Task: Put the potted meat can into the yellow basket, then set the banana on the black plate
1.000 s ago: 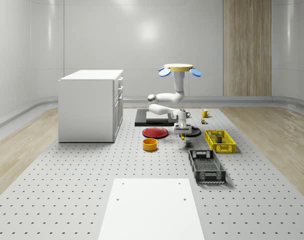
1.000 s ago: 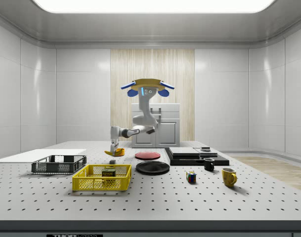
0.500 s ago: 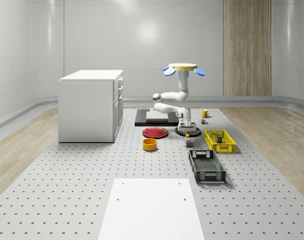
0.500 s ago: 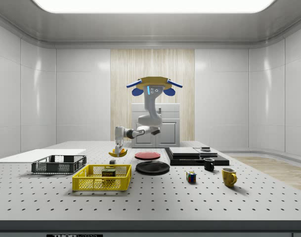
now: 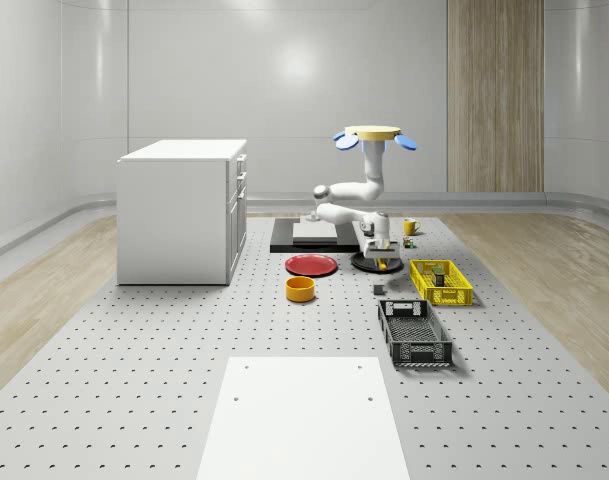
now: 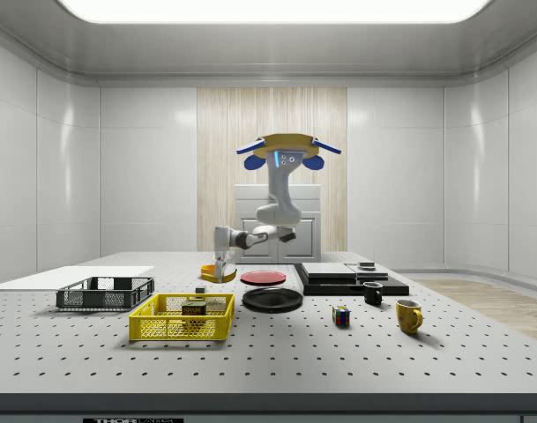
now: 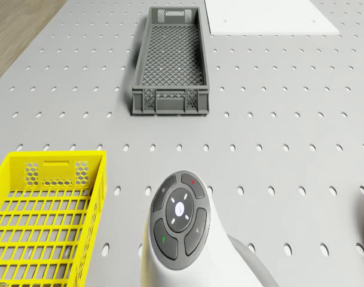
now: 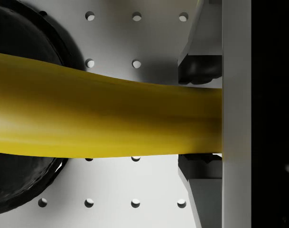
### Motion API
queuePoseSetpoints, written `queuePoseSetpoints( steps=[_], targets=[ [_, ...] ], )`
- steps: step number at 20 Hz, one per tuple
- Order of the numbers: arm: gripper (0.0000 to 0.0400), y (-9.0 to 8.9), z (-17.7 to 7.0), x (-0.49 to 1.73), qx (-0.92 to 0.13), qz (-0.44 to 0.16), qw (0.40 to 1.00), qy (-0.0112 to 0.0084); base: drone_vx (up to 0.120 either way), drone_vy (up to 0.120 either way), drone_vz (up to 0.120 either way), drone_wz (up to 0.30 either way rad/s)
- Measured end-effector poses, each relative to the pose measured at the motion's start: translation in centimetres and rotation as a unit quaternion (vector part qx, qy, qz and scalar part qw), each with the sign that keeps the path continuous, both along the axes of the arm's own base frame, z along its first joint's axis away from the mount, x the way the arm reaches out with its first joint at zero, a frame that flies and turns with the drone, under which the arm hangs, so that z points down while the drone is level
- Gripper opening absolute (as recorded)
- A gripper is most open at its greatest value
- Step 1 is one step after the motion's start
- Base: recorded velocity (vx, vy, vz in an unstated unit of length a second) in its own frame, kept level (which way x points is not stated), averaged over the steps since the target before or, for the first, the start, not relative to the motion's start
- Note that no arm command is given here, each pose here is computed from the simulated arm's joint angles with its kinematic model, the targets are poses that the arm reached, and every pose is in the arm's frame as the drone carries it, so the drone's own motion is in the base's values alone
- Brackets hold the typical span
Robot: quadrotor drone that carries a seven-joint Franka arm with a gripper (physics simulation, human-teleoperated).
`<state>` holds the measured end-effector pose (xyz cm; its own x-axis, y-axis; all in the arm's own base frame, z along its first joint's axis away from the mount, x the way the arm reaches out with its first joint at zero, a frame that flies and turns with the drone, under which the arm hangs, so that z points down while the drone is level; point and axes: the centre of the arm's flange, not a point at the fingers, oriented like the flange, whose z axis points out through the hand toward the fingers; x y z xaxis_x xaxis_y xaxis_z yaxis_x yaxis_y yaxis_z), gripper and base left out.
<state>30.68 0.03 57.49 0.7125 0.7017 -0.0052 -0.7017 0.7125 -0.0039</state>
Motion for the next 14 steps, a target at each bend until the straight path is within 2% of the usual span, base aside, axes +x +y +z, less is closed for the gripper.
queuePoseSetpoints(
  steps=[5,7,14],
  targets=[
    [0.0196,0.00,0.00,0.00,0.000,0.000,1.000,0.0000,-0.120,0.000,0.000,0.000],
    [0.0196,0.00,0.00,0.00,0.000,0.000,1.000,0.0000,-0.120,0.100,0.000,0.000],
    [0.0196,0.00,0.00,0.00,0.000,0.000,1.000,0.0000,-0.120,0.000,0.000,0.000]
  ],
)
